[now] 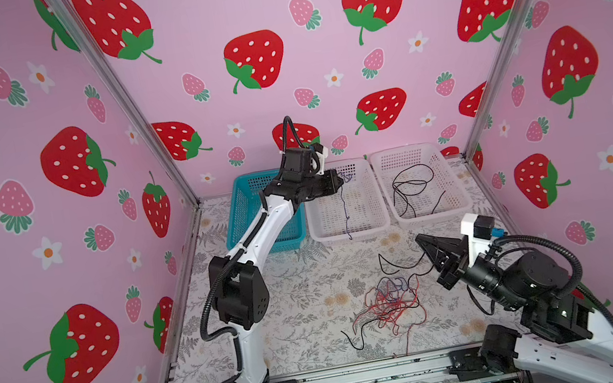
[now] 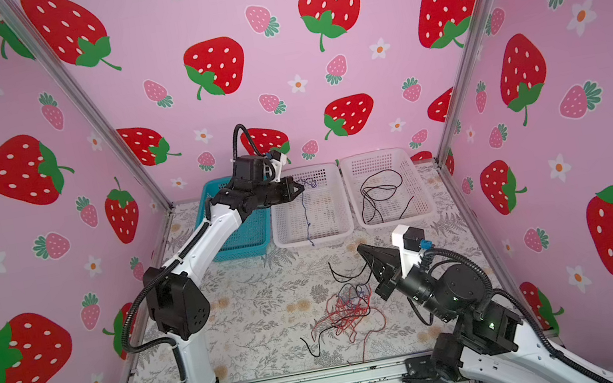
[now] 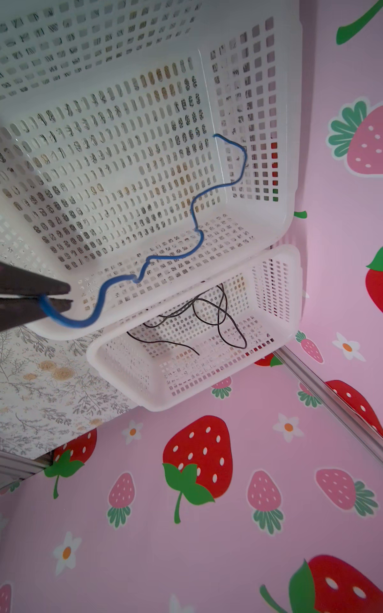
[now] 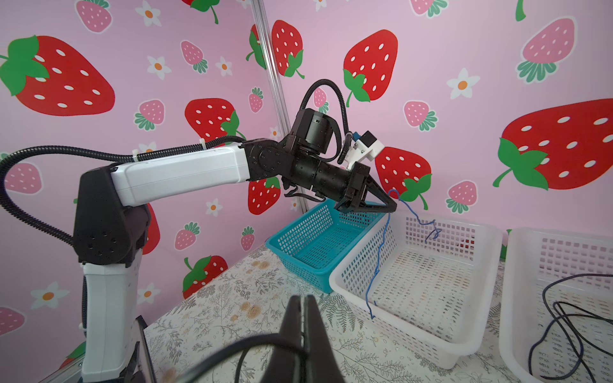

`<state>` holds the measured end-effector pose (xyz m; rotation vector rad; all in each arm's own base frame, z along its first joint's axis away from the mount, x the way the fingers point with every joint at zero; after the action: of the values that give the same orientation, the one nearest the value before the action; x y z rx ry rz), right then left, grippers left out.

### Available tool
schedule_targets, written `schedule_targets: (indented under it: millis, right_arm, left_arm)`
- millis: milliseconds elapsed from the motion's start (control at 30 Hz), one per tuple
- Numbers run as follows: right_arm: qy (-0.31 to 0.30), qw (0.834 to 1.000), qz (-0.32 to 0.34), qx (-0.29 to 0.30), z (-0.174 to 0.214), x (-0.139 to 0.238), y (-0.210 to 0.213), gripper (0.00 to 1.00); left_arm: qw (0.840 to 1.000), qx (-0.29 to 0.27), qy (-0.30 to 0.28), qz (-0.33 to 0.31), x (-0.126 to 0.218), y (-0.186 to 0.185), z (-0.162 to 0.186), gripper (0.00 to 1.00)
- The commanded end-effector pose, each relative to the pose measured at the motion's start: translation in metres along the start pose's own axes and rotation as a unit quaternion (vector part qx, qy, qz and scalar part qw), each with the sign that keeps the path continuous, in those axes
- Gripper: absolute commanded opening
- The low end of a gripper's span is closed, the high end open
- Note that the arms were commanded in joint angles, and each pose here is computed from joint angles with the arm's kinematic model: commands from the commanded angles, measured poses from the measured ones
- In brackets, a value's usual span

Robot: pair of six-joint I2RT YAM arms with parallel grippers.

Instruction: Untangle the cables

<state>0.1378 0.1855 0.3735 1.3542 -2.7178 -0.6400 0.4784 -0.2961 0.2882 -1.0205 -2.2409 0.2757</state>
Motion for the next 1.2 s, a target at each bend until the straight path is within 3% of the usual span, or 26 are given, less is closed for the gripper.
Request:
schedule_targets:
  millis: [0,233,433,733,933,1167]
  right_arm:
    - [-0.010,1.000,-0.013,-0.010,-0.006,0.004,0.005,0.00]
    - [0.005,1.000,-0.016,-0.005,0.003,-0.001,0.004,0.00]
    - [0.010,1.000,-0.020,-0.006,0.007,-0.003,0.005,0.00]
    - [0.014,1.000,-0.017,-0.008,0.009,-0.001,0.003,0.00]
    - [0.021,1.000,-0.015,-0.012,0.014,-0.005,0.002,0.00]
    - [0.025,0.999,-0.023,-0.022,0.017,-0.010,0.004,0.00]
  left_arm:
    - [0.996,0.032,-0.031,0.075,0.027,-0.029,-0.039,0.00]
    - [0.982,0.121,0.048,0.138,0.010,-0.034,-0.014,0.00]
    - [0.981,0.128,0.088,0.119,0.006,-0.025,0.021,0.00]
    - [0.973,0.148,0.124,0.124,0.032,-0.044,0.054,0.00]
    - [0.976,0.140,0.123,0.114,0.069,-0.067,0.051,0.00]
    - [0.983,0.134,0.082,0.089,0.083,-0.066,0.009,0.00]
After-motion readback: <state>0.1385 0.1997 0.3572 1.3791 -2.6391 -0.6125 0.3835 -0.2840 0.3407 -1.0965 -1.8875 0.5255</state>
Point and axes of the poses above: each gripper's point midway between its finger pads, its own x axis back along the fingers, its own y axis along the line the jaws close on, z = x × y, the point moved 2 cm from there along x, back along the fingers, and after that the axes turned 10 degrees about -x, right-handed, at the moved point
